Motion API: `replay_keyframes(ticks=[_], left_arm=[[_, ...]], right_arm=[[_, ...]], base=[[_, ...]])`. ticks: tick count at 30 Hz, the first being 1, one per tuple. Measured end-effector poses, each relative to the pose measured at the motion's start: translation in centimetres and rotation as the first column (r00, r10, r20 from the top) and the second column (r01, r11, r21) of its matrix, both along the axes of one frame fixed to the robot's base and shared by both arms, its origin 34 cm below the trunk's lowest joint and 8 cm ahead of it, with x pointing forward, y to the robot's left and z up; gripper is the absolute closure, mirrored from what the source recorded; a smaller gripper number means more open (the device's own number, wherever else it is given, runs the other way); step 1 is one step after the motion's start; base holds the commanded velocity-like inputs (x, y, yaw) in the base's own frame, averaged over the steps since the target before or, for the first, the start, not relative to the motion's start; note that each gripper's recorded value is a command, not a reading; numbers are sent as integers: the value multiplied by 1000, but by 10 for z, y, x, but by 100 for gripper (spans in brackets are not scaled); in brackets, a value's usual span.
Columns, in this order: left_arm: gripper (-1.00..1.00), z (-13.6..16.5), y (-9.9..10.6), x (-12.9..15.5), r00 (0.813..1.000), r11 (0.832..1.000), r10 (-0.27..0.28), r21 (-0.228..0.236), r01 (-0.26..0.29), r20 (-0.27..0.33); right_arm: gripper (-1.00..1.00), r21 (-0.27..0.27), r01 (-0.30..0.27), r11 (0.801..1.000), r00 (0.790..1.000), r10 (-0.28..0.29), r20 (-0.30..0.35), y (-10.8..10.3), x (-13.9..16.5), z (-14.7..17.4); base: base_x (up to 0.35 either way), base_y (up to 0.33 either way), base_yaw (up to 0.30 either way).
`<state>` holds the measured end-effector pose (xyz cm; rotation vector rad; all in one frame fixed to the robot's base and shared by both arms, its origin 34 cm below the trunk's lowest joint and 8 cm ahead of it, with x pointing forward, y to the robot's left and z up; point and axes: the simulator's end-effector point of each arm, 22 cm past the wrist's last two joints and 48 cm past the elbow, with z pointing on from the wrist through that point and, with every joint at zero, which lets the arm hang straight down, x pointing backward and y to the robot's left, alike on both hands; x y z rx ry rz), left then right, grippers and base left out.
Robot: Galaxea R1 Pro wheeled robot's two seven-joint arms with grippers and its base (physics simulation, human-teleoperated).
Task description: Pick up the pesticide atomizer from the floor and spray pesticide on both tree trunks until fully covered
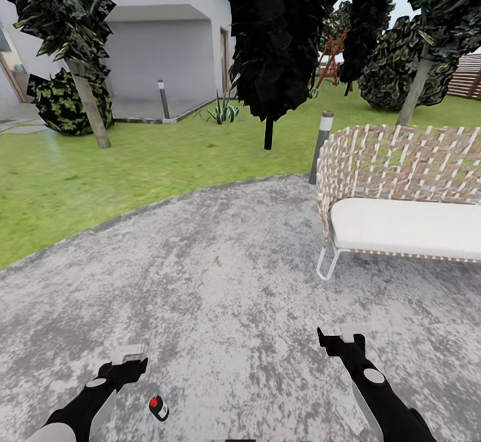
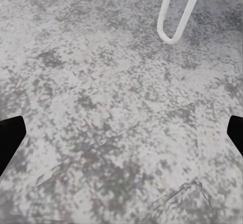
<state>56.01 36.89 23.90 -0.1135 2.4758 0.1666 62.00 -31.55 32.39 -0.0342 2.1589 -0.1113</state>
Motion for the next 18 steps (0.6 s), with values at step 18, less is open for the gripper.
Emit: replay_keyframes(ticks=[18], left_arm=[[-100, -1, -2, 0, 1000, 1000, 0, -3, 0, 0]], right_arm=[[-100, 1, 0, 1000, 1000, 0, 0, 0, 0, 0]], base=[[-104, 0, -64]])
